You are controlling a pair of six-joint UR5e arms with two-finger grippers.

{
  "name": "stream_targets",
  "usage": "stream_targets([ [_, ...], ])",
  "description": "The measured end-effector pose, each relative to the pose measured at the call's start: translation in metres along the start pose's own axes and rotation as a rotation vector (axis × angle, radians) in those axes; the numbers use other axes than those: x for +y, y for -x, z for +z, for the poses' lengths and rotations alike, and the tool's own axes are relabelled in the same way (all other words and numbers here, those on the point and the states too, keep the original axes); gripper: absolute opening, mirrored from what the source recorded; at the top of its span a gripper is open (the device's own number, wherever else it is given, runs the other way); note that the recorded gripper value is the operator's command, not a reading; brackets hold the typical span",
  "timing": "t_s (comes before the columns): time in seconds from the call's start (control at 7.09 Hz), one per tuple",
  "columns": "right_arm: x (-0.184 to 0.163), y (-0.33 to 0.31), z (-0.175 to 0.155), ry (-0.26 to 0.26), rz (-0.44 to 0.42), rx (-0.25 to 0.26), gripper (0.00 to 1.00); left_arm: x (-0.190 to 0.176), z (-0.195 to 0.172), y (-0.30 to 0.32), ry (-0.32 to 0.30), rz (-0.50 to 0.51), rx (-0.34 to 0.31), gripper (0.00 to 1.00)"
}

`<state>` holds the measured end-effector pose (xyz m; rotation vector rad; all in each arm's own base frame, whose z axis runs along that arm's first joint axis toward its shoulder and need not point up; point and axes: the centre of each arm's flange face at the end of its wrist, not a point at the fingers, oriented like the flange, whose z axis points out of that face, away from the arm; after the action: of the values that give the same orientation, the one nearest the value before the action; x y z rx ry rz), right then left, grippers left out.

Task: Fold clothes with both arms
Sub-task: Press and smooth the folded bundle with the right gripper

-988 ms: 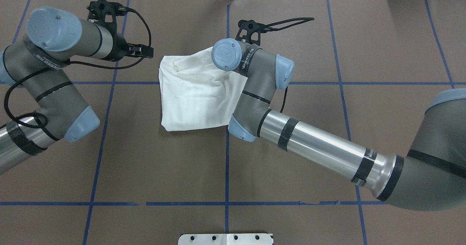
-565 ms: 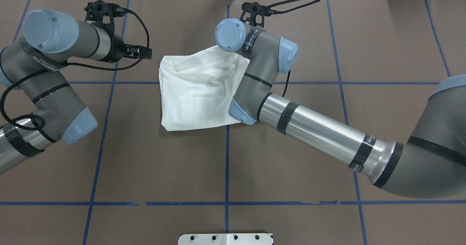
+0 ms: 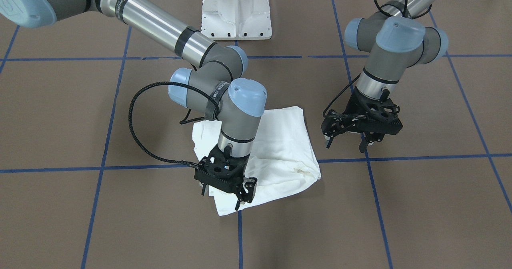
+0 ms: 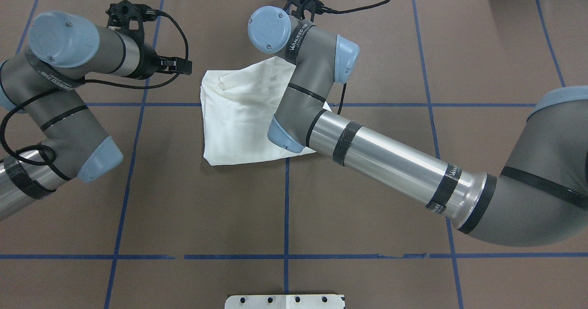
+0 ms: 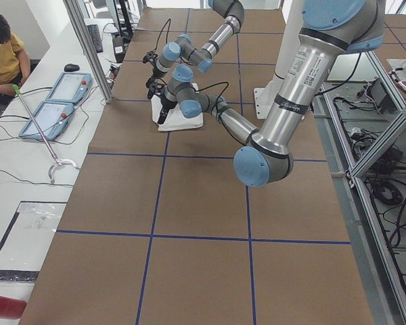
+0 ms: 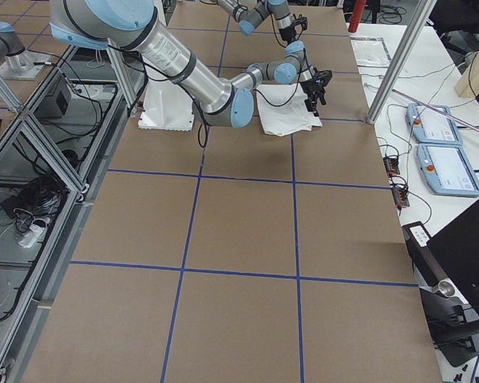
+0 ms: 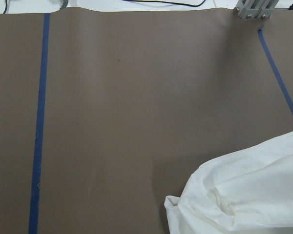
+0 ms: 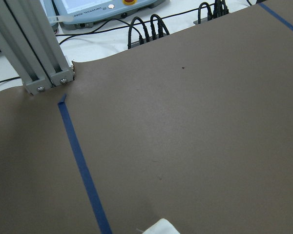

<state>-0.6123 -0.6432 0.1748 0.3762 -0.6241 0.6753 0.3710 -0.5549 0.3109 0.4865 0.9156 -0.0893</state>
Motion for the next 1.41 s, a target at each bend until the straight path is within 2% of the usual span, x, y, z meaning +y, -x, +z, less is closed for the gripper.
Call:
stream_targets([
  [0.14,0.007,0.002,-0.002,0.007,0.023,-0.002,0.79,0.0,0.0,0.0,0.0,-0.001,0.001,1.0],
  [0.28,0.016,0.003,-0.003,0.013,0.06,-0.004,0.56,0.0,0.0,0.0,0.0,-0.001,0.001,1.0],
  [0.42,0.024,0.005,-0.005,0.019,0.096,-0.008,0.01,0.0,0.0,0.0,0.0,0.0,0.001,1.0],
  [0.56,0.029,0.007,-0.008,0.023,0.131,-0.012,0.0,0.0,0.0,0.0,0.0,-0.001,0.001,1.0],
  [0.99,0.021,0.007,-0.01,0.016,0.165,-0.014,0.0,0.0,-0.001,-0.001,-0.001,-0.002,0.002,1.0],
  [1.27,-0.005,-0.005,0.007,-0.025,0.128,0.031,0.0,0.001,-0.001,-0.002,0.001,-0.007,0.003,1.0],
  [1.41,-0.011,-0.012,0.021,-0.063,0.094,0.064,0.88,0.001,0.0,-0.002,0.001,-0.011,0.003,1.0],
])
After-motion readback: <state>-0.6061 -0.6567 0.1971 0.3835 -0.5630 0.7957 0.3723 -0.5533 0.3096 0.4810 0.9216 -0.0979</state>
